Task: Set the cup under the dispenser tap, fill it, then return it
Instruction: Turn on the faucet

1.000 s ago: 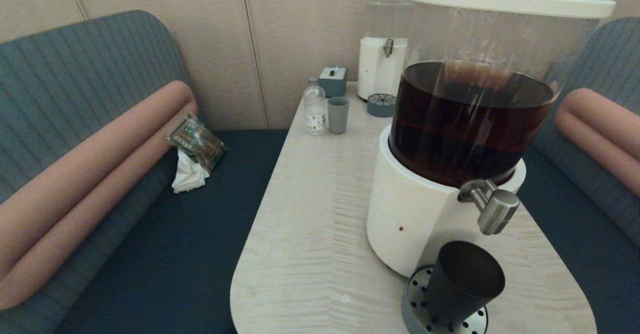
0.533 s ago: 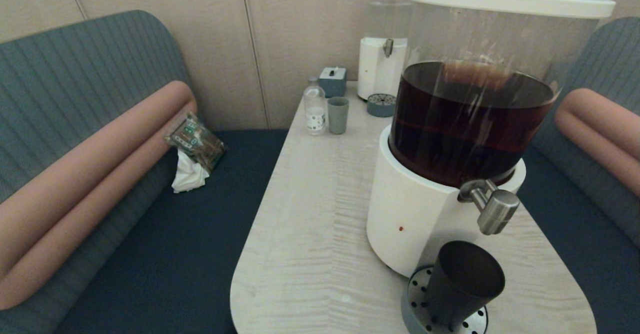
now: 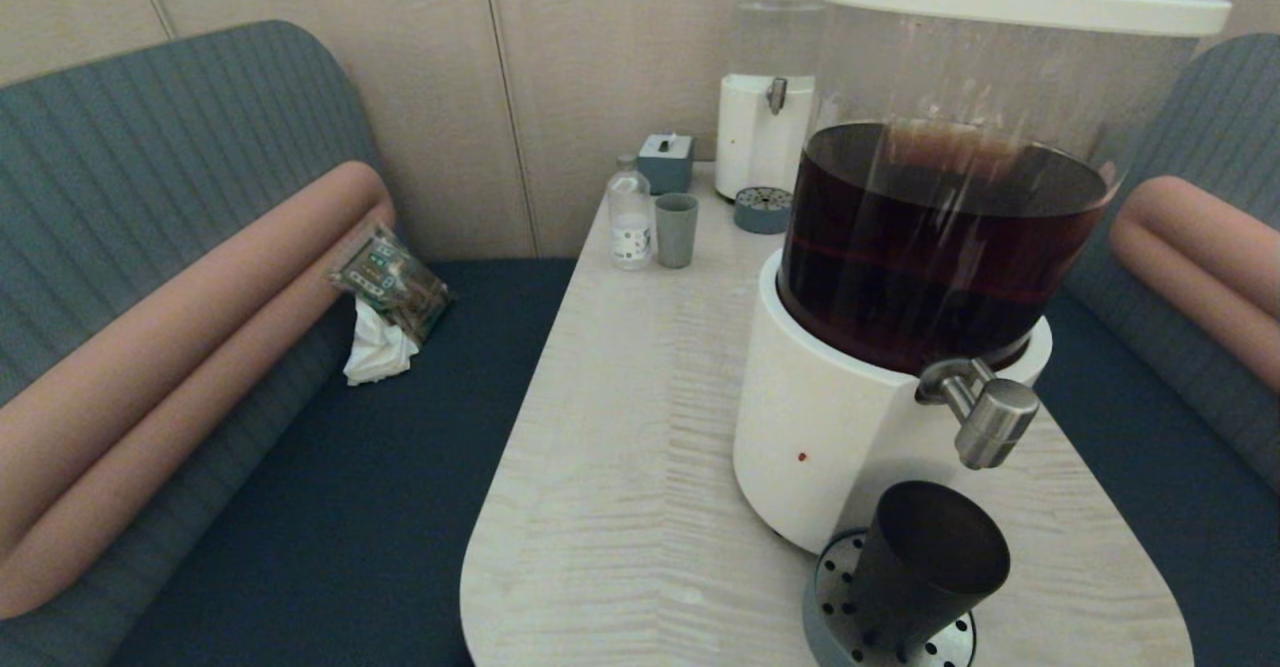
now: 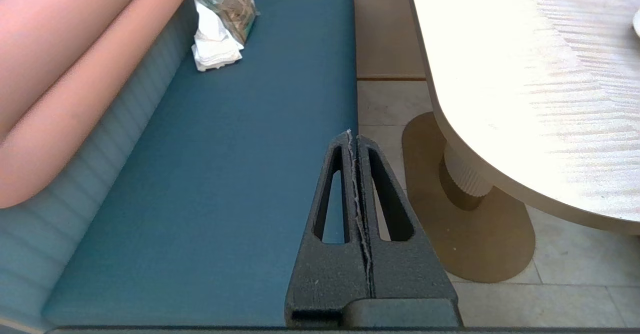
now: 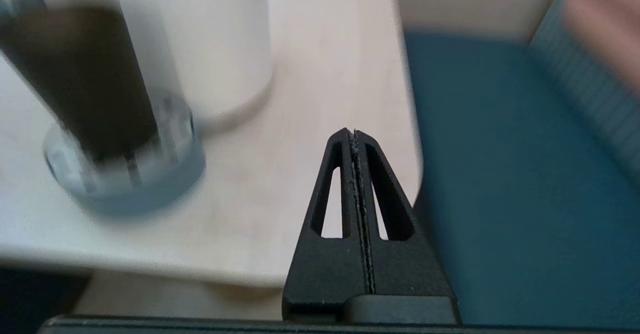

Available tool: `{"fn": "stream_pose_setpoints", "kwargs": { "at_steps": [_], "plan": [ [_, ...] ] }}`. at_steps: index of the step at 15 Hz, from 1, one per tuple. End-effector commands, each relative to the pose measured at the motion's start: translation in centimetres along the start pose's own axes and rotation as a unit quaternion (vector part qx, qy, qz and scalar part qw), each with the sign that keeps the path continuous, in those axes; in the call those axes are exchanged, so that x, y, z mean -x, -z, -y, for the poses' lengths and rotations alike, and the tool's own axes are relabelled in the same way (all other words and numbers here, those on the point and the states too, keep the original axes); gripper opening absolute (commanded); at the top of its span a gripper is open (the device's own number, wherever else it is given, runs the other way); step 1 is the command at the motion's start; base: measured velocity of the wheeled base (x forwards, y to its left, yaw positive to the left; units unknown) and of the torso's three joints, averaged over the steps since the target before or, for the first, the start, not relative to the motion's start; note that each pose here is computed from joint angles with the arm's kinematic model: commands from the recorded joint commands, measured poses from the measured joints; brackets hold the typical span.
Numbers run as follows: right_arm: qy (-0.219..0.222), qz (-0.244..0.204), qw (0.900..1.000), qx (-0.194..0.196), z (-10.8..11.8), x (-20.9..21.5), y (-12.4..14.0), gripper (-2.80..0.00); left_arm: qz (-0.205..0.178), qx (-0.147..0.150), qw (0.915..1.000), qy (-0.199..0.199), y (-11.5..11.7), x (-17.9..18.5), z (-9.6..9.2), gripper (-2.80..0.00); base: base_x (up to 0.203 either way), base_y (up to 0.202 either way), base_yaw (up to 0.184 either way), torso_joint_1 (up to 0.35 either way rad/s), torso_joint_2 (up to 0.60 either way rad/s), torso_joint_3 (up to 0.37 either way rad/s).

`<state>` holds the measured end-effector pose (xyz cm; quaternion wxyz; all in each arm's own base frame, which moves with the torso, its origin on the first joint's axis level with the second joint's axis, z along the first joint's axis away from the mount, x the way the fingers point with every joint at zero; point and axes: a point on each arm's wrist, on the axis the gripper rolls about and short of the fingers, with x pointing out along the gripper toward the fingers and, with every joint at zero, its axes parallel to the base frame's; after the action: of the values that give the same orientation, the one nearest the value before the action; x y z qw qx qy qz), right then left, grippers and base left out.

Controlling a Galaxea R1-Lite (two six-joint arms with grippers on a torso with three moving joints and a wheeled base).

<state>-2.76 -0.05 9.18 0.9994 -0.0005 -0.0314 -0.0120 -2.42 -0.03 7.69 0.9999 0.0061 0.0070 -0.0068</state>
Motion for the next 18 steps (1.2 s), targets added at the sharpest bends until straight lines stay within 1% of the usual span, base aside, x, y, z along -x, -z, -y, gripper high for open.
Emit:
{"fn": "stream_pose_setpoints", "kwargs": {
  "at_steps": [1,3,4,5,6,8,9,10,12,13,15,17,18],
  "plan": [
    [0.002,0.048,0.999,-0.006,0.0,1.1,-3.4,-2.8,-0.001,0.0,1.0,0.0,0.0,0.0,0.0,-2.8,0.0,0.0,0.0,0.0,0.0,0.0],
    [-0.003,0.124,0.992,-0.025,0.1,4.0,-10.3,-2.8,-0.001,0.0,1.0,0.0,0.0,0.0,0.0,-2.8,0.0,0.0,0.0,0.0,0.0,0.0],
    [-0.012,0.154,0.987,-0.035,0.1,5.4,-13.8,-2.8,-0.001,0.0,1.0,0.0,0.0,0.0,0.0,-2.8,0.0,0.0,0.0,0.0,0.0,0.0],
    [-0.021,0.168,0.984,-0.045,0.1,6.1,-16.8,-2.8,-0.001,0.0,1.0,0.0,0.0,0.0,0.0,-2.8,0.0,0.0,0.0,0.0,0.0,0.0],
    [-0.03,0.159,0.985,-0.058,0.0,5.5,-19.7,-2.8,-0.001,0.0,1.0,0.0,0.0,0.0,0.0,-2.8,0.0,0.0,0.0,0.0,0.0,0.0],
    [-0.038,0.105,0.989,-0.093,-0.1,2.1,-23.2,-2.8,-0.001,0.0,1.0,0.0,0.0,0.0,0.0,-2.8,0.0,0.0,0.0,0.0,0.0,0.0],
    [-0.039,0.07,0.99,-0.118,-0.2,-0.1,-24.3,-2.8,-0.001,0.0,1.0,0.0,0.0,0.0,0.0,-2.8,0.0,0.0,0.0,0.0,0.0,0.0],
    [-0.036,0.035,0.989,-0.142,-0.2,-2.3,-24.9,-2.8,-0.001,0.0,1.0,0.0,0.0,0.0,0.0,-2.8,0.0,0.0,0.0,0.0,0.0,0.0],
    [-0.028,-0.026,0.982,-0.183,-0.2,-5.2,-25.6,-2.8,-0.001,0.0,1.0,0.0,0.0,0.0,0.0,-2.8,0.0,0.0,0.0,0.0,0.0,0.0],
    [-0.027,-0.06,0.98,-0.187,-0.2,-5.9,-26.0,-2.8,-0.001,0.0,1.0,0.0,0.0,0.0,0.0,-2.8,0.0,0.0,0.0,0.0,0.0,0.0],
    [-0.034,-0.141,0.977,-0.159,-0.5,-7.5,-26.7,-2.8,-0.001,0.0,1.0,0.0,0.0,0.0,0.0,-2.8,0.0,0.0,0.0,0.0,0.0,0.0],
    [-0.044,-0.196,0.97,-0.133,-0.8,-9.3,-27.6,-2.8,-0.001,0.0,1.0,0.0,0.0,0.0,0.0,-2.8,0.0,0.0,0.0,0.0,0.0,0.0],
    [-0.048,-0.224,0.965,-0.126,-1.0,-10.5,-28.0,-2.8,-0.001,0.0,1.0,0.0,0.0,0.0,0.0,-2.8,0.0,0.0,0.0,0.0,0.0,0.0]
  ]
}}
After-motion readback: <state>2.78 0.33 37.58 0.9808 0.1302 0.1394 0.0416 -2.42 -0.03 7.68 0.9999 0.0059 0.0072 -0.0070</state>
